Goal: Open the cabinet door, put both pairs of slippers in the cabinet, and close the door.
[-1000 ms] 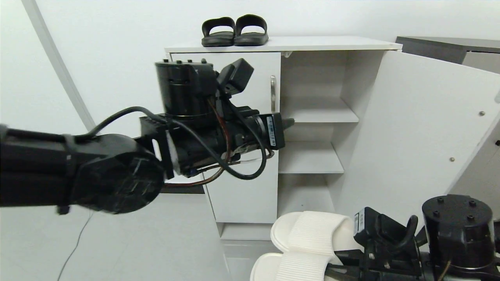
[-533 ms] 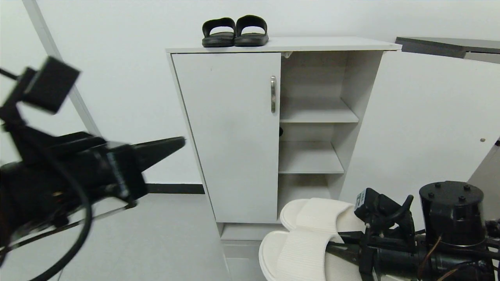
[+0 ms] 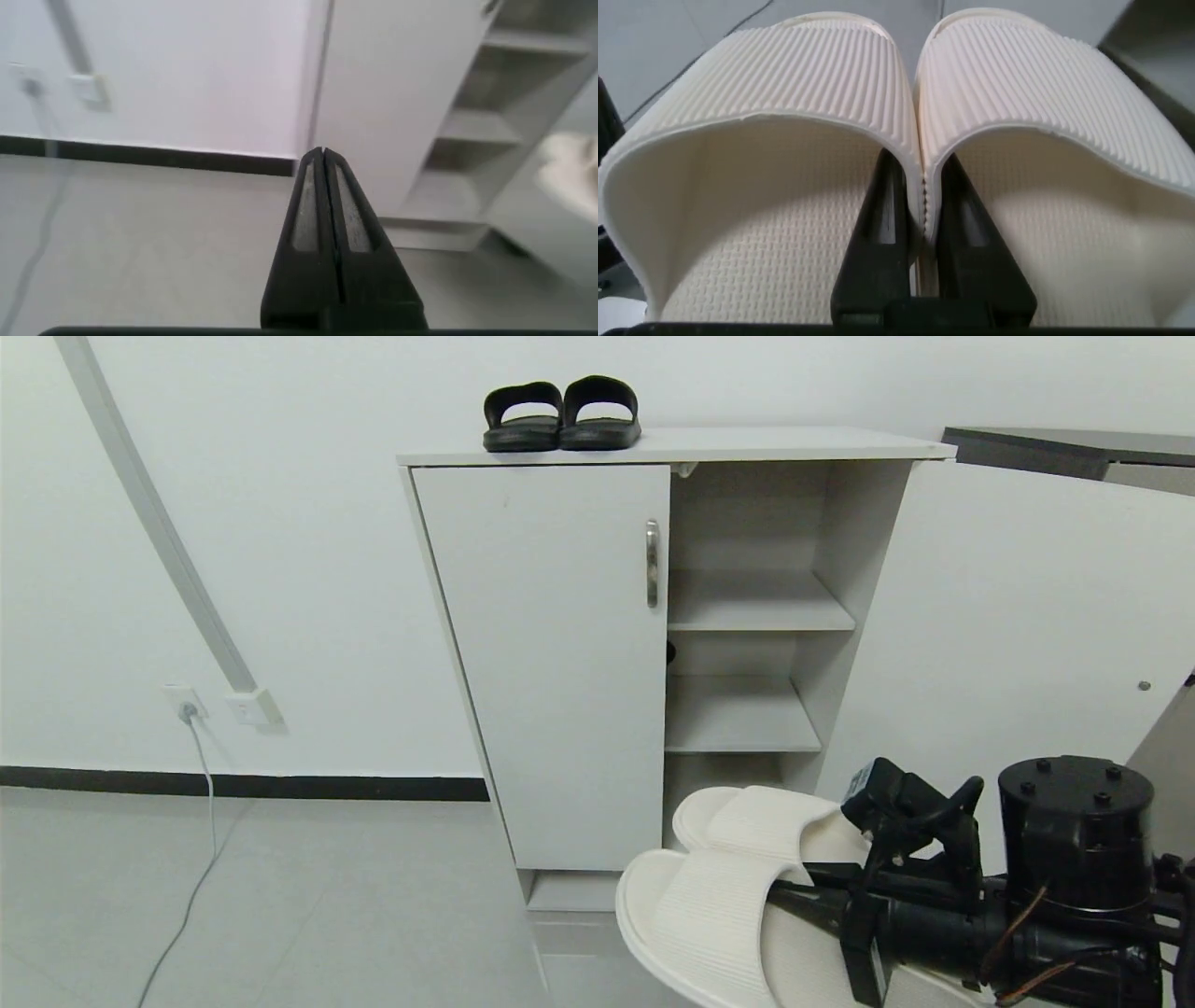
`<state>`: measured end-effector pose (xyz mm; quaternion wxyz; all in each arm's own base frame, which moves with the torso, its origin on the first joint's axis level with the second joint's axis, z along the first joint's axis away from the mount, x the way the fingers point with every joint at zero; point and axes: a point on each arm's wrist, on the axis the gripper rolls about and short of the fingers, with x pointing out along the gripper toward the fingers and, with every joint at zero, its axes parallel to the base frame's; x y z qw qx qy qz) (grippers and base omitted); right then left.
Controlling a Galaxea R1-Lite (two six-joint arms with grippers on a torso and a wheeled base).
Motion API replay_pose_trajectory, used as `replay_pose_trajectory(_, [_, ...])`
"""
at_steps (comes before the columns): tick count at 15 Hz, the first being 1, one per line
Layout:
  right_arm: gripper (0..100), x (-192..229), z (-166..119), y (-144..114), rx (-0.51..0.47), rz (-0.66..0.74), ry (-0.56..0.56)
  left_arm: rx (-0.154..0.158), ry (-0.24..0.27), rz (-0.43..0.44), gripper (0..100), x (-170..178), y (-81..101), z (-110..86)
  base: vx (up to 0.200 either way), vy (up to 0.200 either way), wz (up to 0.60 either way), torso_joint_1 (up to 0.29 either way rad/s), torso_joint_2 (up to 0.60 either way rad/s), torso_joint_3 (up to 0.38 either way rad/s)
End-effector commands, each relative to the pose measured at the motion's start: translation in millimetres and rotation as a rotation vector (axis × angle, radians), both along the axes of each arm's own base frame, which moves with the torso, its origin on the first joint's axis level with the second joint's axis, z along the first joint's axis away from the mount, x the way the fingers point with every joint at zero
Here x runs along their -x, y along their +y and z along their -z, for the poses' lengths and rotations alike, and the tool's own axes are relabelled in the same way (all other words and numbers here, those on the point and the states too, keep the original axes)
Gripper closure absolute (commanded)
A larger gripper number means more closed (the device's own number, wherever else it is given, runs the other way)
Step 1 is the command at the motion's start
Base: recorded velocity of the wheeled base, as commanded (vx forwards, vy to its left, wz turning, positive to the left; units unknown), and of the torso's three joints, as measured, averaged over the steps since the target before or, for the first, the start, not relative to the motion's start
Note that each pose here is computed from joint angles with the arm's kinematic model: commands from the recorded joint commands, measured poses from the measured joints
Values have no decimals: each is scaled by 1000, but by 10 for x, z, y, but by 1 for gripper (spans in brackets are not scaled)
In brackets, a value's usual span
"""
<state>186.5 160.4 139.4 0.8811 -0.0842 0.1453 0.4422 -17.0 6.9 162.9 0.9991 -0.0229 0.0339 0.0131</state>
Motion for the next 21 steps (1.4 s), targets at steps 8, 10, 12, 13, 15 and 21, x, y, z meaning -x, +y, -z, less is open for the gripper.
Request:
replay_pose_trajectory(8, [100, -158, 218, 212, 23, 175, 19, -50, -65, 31, 100, 58, -69, 873, 0, 0, 0, 0, 0, 0])
replay_pose_trajectory(10, [100, -123, 308, 443, -32, 300, 15, -83, -64, 68, 100, 57, -77, 877, 0, 0, 0, 0, 0, 0])
replay_pose_trajectory(12, [100, -244, 414, 676, -62, 498, -40, -77, -64, 66, 100, 57, -77, 877, 0, 0, 0, 0, 0, 0])
replay_pose_trajectory(13, [100, -370, 498, 782, -73, 629, -52, -67, -66, 64, 100, 58, -76, 873, 0, 0, 0, 0, 0, 0])
replay_pose_trajectory(15, [100, -647, 679, 908, -73, 810, -76, -67, -64, 64, 100, 57, -76, 877, 0, 0, 0, 0, 0, 0])
replay_pose_trajectory(21, [100, -1008, 908, 969, -65, 1001, -119, -60, -66, 61, 100, 58, -76, 873, 0, 0, 0, 0, 0, 0])
